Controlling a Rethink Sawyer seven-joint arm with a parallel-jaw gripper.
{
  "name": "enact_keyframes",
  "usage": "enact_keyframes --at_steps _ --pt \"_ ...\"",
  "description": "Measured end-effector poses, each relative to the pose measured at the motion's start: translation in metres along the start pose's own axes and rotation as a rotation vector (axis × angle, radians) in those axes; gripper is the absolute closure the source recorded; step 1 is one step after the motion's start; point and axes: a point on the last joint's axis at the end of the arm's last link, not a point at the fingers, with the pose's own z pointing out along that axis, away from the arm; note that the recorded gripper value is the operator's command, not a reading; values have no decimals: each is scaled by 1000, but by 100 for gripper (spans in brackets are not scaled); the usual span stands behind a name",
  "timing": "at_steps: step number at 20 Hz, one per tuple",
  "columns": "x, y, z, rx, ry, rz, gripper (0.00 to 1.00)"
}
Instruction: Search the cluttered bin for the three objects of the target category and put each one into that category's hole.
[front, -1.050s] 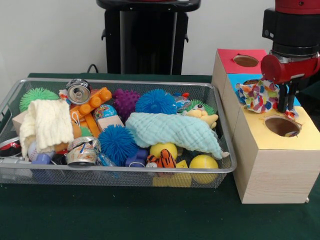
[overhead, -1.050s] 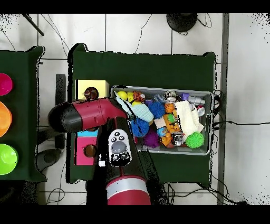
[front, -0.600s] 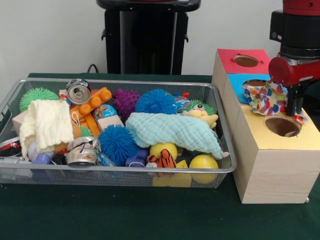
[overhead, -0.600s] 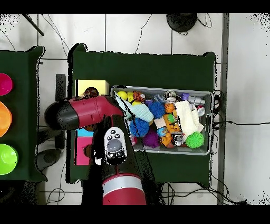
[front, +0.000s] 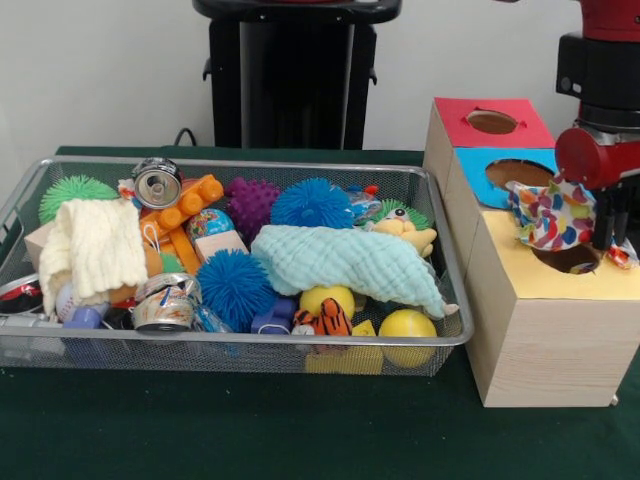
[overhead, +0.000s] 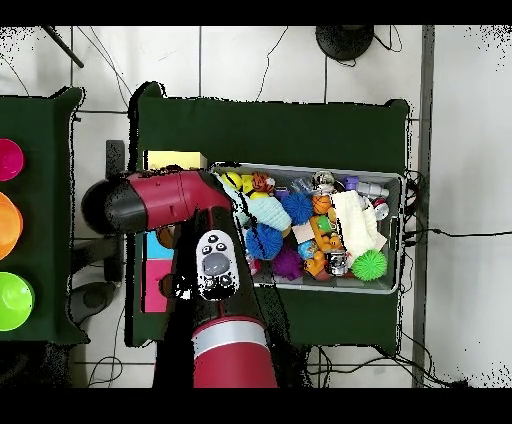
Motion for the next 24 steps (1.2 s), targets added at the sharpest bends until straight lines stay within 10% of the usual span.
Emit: enact_keyframes --at_steps 24 --pt "-2 -48 5 14 -6 65 100"
